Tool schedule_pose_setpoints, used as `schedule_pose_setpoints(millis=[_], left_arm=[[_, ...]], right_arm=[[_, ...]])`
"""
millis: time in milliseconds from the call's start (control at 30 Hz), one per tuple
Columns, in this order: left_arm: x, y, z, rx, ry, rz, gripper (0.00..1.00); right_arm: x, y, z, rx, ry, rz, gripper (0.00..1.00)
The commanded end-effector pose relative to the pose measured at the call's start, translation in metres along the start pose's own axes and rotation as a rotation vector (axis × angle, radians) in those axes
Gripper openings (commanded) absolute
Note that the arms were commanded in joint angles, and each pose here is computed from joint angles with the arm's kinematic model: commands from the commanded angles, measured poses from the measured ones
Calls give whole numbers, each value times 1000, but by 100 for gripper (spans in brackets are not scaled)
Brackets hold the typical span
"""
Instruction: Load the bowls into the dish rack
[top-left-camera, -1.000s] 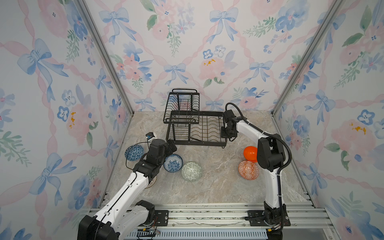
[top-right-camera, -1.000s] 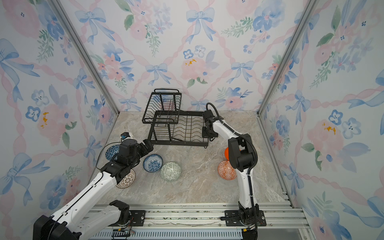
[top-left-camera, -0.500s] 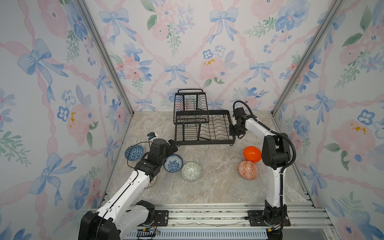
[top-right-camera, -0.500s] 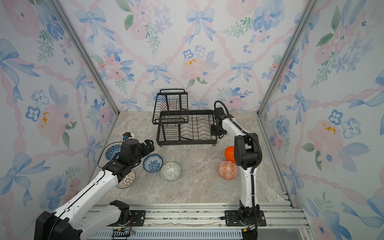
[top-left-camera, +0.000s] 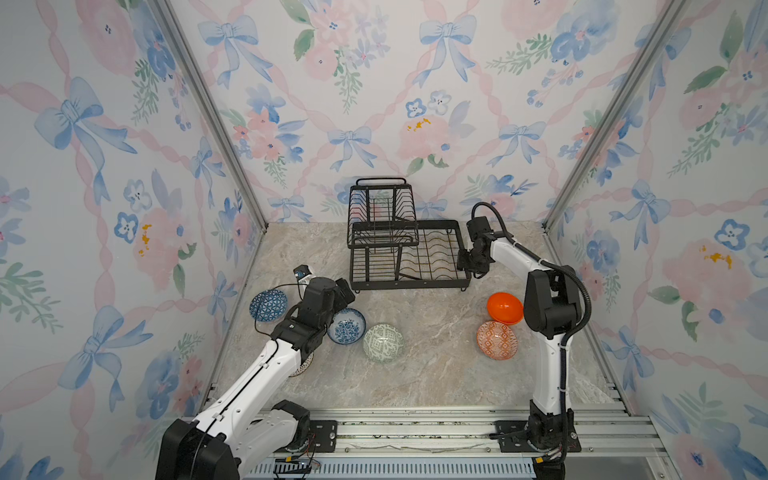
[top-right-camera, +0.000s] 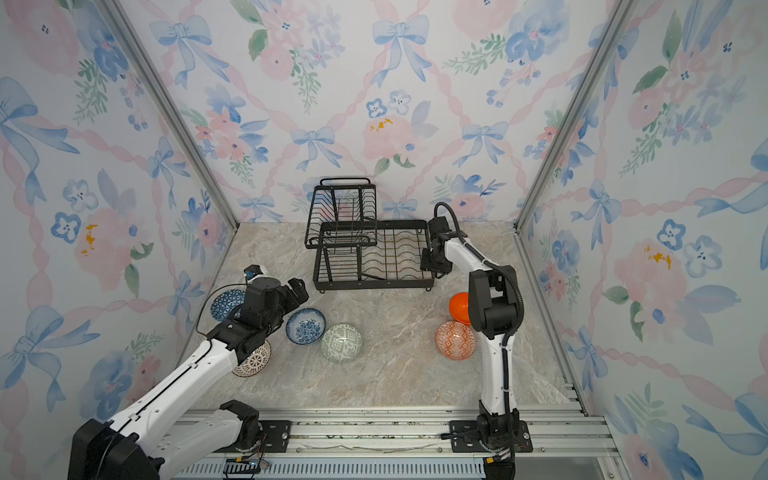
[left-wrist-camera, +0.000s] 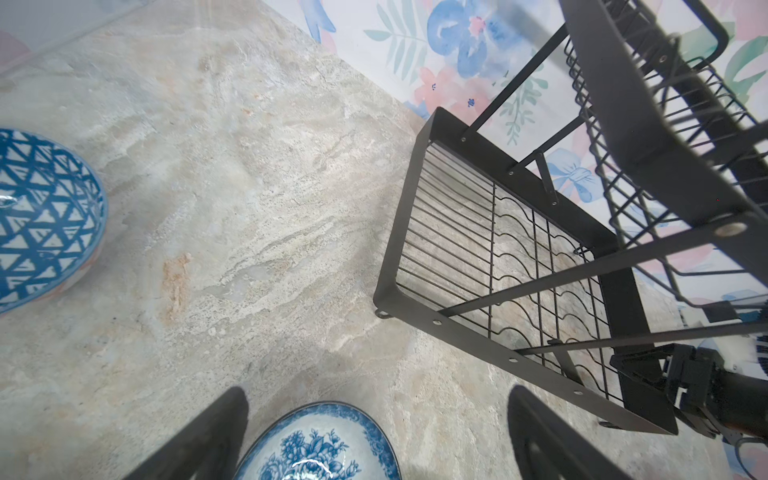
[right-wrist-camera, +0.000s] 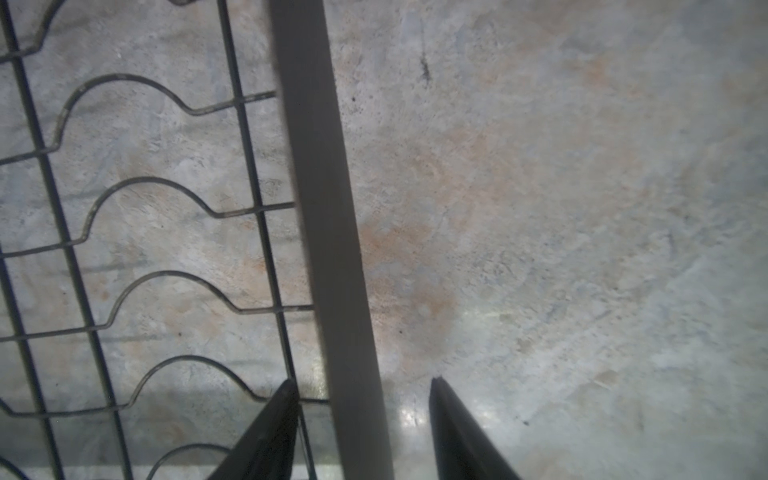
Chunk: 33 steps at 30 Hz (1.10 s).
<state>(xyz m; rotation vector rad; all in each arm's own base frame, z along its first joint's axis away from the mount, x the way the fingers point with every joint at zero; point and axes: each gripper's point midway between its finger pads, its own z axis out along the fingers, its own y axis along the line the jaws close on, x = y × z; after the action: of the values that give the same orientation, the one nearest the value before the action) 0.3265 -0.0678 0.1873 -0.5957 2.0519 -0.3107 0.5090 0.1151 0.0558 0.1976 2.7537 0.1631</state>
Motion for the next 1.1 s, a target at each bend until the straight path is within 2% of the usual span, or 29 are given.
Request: schedule_pose_setpoints(millis=[0,33,67,200,367,433,500,600,700,833,967,1067], left_arm=[[-8,11,-5,-25,-30,12,98],[-11,15,-5,-36,-39,11,98],[-12,18,-5,-43,-44,15,98],[-23,25,-5,-49,-47,46,98],[-28,41,-1,-42,-21,-19,98],[-28,37,2,-11,6,-15,98],[-26,27,1,38,7,38,98],[-27,16,-1,108,-14,67,98],[-26,8,-2,151,1,85,98],[-32,10,-2,131,12,48,98],[-38,16,2,37,79,53,98],[-42,33,7,-106,122,73,98]], right_arm=[[-15,0,-36,7,-58,12,78],[-14,-1,-42,15,-64,11,92],[-15,-2,-47,22,-71,14,97],[-8,-13,-65,68,-76,71,97],[-1,-14,-97,60,-106,150,97],[0,-21,-112,87,-126,197,97],[1,-28,-125,105,-132,253,97],[9,-31,-132,98,-101,264,97],[18,-27,-141,88,-101,234,97],[27,-9,-142,63,-121,105,97],[40,4,-144,53,-114,26,97],[47,18,-149,62,-169,-73,97]])
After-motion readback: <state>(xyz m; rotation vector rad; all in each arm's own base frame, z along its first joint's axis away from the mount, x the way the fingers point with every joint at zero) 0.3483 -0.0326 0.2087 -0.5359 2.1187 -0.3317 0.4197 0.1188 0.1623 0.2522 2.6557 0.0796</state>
